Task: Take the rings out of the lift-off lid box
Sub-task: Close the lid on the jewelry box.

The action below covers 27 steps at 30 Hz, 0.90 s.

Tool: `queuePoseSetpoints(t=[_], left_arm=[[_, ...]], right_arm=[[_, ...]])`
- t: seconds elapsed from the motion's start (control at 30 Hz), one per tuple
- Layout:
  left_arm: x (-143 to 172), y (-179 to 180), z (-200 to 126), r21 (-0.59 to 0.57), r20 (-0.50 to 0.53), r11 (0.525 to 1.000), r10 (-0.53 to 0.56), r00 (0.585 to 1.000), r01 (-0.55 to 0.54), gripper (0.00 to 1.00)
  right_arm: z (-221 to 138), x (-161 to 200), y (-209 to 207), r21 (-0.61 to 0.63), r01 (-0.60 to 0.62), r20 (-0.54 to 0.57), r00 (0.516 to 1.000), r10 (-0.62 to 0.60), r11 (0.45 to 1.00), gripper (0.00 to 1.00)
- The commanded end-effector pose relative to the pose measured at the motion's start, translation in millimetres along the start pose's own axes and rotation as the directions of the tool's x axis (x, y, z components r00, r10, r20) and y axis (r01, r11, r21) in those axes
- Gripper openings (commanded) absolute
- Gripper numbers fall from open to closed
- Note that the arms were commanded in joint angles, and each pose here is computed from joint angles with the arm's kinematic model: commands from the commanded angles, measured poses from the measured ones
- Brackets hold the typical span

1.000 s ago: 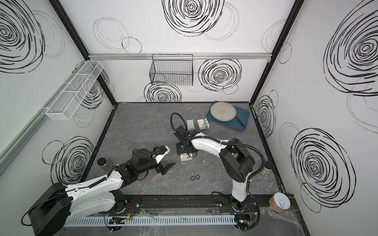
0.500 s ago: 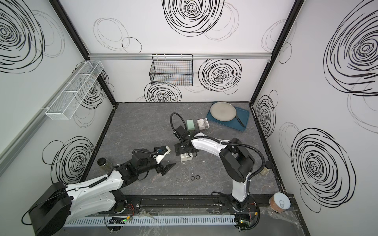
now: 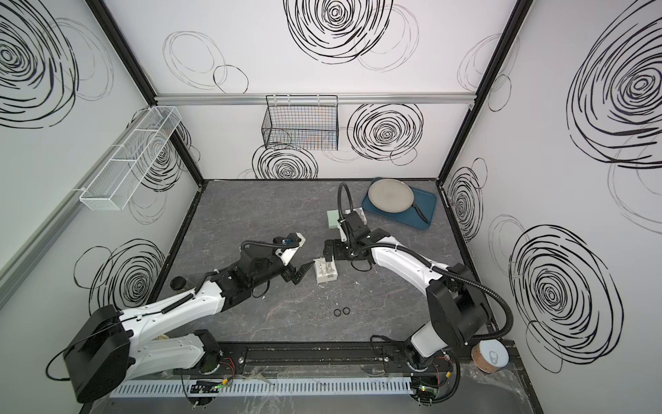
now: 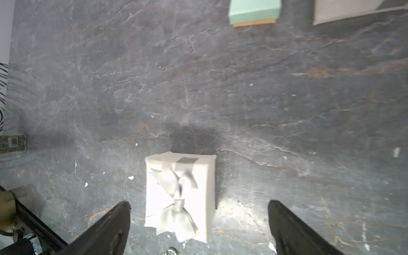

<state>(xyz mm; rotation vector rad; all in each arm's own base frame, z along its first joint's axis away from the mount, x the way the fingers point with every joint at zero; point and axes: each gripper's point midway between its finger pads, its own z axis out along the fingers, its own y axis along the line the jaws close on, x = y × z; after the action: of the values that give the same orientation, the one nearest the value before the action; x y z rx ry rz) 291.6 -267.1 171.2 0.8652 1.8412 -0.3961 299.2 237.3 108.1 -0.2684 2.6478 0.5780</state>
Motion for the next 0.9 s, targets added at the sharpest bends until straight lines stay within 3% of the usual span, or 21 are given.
queuePoseSetpoints(t=[0.0, 0.37, 0.87], left_arm=[[12.5, 8.9, 18.8, -0.074, -0.114, 0.997, -0.003, 0.993, -0.006, 1.00], [40.3, 13.0, 60.5, -0.110, -0.265, 0.994, -0.035, 0.964, 0.005, 1.00], [67.5, 17.9, 67.9, -0.108, -0.310, 0.993, -0.073, 0.948, 0.042, 1.00]], right_arm=[[-0.3, 4.2, 1.9, -0.063, 0.034, 0.003, 0.999, -0.033, 0.997, 1.00], [12.5, 20.4, -1.8, -0.098, 0.057, -0.016, 0.998, -0.059, 0.994, 1.00], [36.5, 33.9, -14.3, -0.063, 0.031, -0.079, 0.996, -0.036, 0.998, 1.00]])
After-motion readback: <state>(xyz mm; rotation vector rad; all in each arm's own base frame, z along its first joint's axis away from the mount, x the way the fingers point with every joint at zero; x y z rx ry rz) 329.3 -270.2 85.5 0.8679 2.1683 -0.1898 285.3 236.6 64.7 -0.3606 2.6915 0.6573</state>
